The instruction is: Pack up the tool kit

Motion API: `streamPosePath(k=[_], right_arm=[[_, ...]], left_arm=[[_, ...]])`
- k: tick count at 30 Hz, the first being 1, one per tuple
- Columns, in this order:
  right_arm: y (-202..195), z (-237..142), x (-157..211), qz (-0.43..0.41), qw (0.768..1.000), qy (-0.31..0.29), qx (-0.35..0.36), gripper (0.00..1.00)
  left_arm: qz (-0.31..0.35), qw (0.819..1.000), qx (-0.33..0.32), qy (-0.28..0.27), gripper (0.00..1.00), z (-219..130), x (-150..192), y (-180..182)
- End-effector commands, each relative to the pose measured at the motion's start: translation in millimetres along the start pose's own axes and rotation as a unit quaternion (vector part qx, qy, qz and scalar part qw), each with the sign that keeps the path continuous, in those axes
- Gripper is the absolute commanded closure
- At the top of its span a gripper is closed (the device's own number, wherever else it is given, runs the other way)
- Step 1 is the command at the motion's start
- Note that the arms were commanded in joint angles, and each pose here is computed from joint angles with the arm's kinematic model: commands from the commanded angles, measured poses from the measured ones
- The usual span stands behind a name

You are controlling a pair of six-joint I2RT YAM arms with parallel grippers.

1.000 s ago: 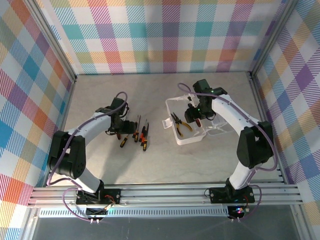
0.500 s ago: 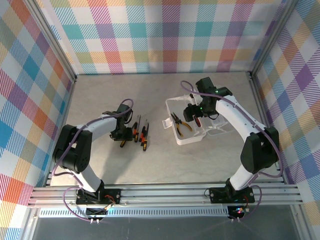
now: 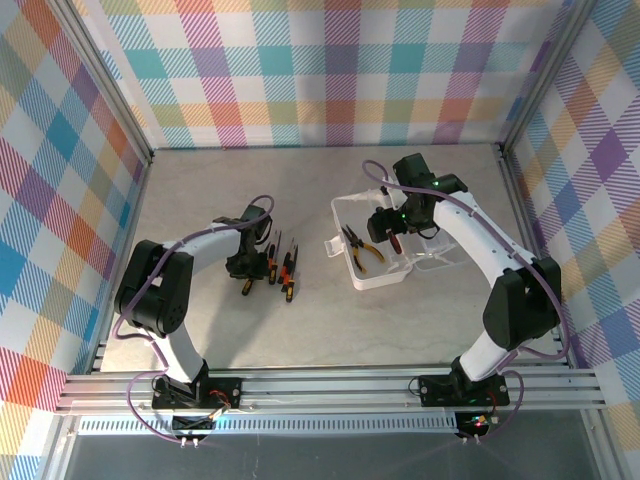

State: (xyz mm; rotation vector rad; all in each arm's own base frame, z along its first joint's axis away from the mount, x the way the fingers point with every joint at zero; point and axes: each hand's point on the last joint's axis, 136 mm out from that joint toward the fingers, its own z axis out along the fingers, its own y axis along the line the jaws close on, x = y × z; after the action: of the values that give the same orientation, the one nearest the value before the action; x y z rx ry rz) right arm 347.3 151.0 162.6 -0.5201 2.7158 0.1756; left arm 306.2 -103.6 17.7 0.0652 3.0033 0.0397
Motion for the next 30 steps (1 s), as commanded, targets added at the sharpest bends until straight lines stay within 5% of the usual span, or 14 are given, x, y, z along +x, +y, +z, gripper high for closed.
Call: streamPosePath(k=[1,15,22,25,30], right_arm=[[4,-15,-4,-0.002,1.0,-0.015,-0.009,0.01],[6,-23,-6,-0.004,1.0,-0.025,-0.013,0.01],[14,-31,-10,-0.005,0.999,-0.04,-0.034,0.01],[27,-38,-15,-0.004,0.995,-0.061,-0.073,0.01],[69,-55,-25,-0.024,0.979,-0.109,-0.171,0.01]], left_arm=[[0.006,1.0,0.001,0.027,0.88,15,10,-3],[0.025,0.999,0.027,-0.029,0.98,-62,-11,-7],[0.025,0.989,0.111,-0.097,0.97,-125,-29,-31],[0.022,0.966,0.208,-0.15,0.96,-158,-47,-61],[0.02,0.894,0.398,-0.204,0.96,-203,-83,-124]])
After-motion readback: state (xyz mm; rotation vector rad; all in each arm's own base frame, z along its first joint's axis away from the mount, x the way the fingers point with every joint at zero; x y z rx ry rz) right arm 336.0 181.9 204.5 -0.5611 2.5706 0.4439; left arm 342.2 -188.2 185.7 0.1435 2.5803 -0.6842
